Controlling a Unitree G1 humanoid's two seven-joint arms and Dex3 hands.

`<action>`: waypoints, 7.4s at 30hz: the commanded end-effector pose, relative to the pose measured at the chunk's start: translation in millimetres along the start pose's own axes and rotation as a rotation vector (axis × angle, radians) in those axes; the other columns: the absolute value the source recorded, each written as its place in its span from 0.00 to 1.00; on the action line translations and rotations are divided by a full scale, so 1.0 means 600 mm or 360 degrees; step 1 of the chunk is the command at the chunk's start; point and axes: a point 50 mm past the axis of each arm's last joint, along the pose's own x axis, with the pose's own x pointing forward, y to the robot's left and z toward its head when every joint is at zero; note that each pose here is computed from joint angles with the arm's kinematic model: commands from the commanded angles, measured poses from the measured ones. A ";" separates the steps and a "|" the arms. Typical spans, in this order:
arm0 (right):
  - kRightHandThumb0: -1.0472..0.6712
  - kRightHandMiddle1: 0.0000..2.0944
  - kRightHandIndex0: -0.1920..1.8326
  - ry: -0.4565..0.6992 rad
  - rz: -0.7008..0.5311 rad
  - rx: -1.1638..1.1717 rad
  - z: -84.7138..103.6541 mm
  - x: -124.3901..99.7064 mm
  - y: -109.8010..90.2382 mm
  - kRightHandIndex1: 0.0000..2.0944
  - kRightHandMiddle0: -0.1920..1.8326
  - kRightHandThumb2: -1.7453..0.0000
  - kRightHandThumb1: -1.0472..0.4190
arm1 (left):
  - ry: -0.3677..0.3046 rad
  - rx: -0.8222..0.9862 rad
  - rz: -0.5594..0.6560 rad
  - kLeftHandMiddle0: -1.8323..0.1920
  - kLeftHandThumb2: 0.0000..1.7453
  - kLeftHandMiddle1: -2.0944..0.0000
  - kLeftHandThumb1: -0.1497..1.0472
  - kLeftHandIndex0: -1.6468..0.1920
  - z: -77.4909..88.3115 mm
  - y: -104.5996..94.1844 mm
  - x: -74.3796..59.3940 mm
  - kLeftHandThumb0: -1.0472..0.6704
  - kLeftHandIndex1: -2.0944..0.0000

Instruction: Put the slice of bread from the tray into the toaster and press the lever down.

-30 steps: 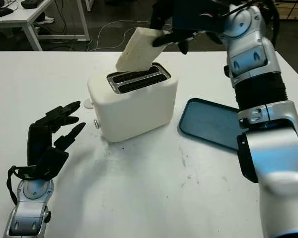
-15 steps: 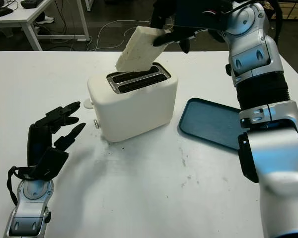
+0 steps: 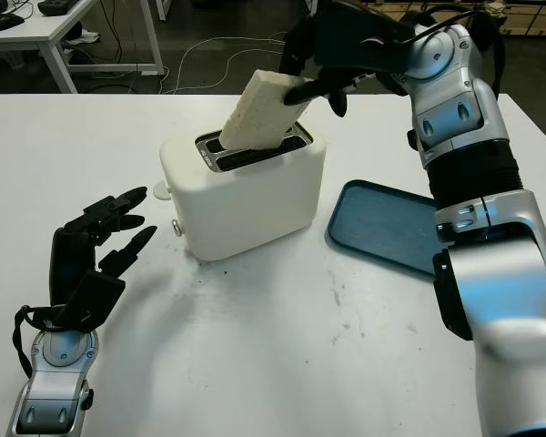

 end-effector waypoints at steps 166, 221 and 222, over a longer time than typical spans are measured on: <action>0.31 0.00 0.66 -0.0113 -0.1069 0.1249 -0.198 -0.154 0.282 0.01 0.61 1.00 0.10 | -0.0715 0.1550 -0.1000 0.43 0.00 0.34 0.79 0.19 0.127 0.053 0.193 0.46 1.00; 0.33 0.00 0.66 -0.0129 -0.1059 0.1273 -0.195 -0.154 0.284 0.00 0.62 1.00 0.10 | -0.0709 0.1519 -0.1013 0.42 0.00 0.35 0.76 0.18 0.114 0.043 0.203 0.47 1.00; 0.33 0.00 0.66 -0.0130 -0.1057 0.1277 -0.195 -0.154 0.285 0.00 0.62 1.00 0.10 | -0.0706 0.1518 -0.1014 0.42 0.00 0.36 0.76 0.18 0.114 0.043 0.203 0.47 1.00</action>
